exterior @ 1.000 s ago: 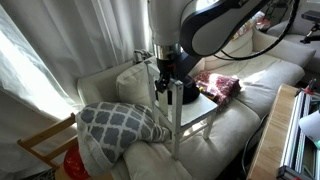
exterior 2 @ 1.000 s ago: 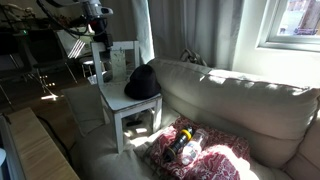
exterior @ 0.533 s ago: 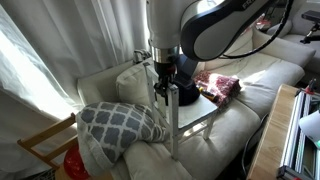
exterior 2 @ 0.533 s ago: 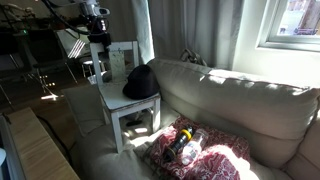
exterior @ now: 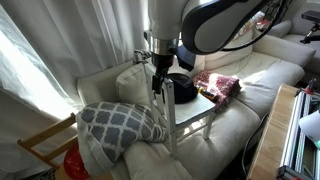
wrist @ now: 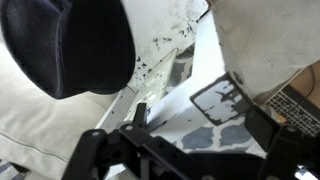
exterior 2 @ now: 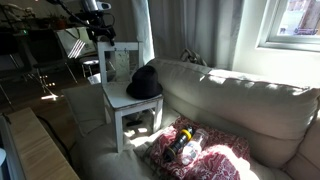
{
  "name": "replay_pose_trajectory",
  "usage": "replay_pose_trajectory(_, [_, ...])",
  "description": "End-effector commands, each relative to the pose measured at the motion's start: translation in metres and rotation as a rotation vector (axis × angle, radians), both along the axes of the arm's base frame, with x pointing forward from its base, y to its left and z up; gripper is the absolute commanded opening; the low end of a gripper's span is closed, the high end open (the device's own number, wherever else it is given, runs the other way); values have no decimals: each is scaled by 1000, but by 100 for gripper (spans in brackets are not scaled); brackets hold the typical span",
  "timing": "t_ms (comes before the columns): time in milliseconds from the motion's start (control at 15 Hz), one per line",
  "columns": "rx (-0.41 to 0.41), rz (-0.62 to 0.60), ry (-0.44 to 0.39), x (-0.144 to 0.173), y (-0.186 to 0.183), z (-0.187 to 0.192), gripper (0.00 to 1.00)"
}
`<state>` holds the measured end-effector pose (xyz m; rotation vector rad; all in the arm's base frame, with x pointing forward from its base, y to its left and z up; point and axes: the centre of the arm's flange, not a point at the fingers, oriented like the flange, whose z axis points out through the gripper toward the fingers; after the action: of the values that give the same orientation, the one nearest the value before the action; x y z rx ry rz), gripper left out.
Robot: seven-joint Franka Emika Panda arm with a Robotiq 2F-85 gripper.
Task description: Turn the wooden chair to face the right then hang the hat on its backrest
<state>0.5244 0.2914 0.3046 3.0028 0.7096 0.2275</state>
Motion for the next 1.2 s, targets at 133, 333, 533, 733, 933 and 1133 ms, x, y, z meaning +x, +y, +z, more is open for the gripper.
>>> replay_pose_trajectory(133, [-12, 13, 6, -4, -15, 3, 100])
replay_pose_trajectory(333, [-22, -50, -4, 3, -21, 1, 100])
replay_pose_trajectory(533, [-29, -92, 16, 4, -24, -7, 100])
replay_pose_trajectory(733, [-57, -130, 34, 4, -27, -15, 100])
replay_pose_trajectory(933, [-76, -187, 32, 7, -32, -21, 100])
replay_pose_trajectory(1133, [-64, -242, 18, 12, -37, -19, 100])
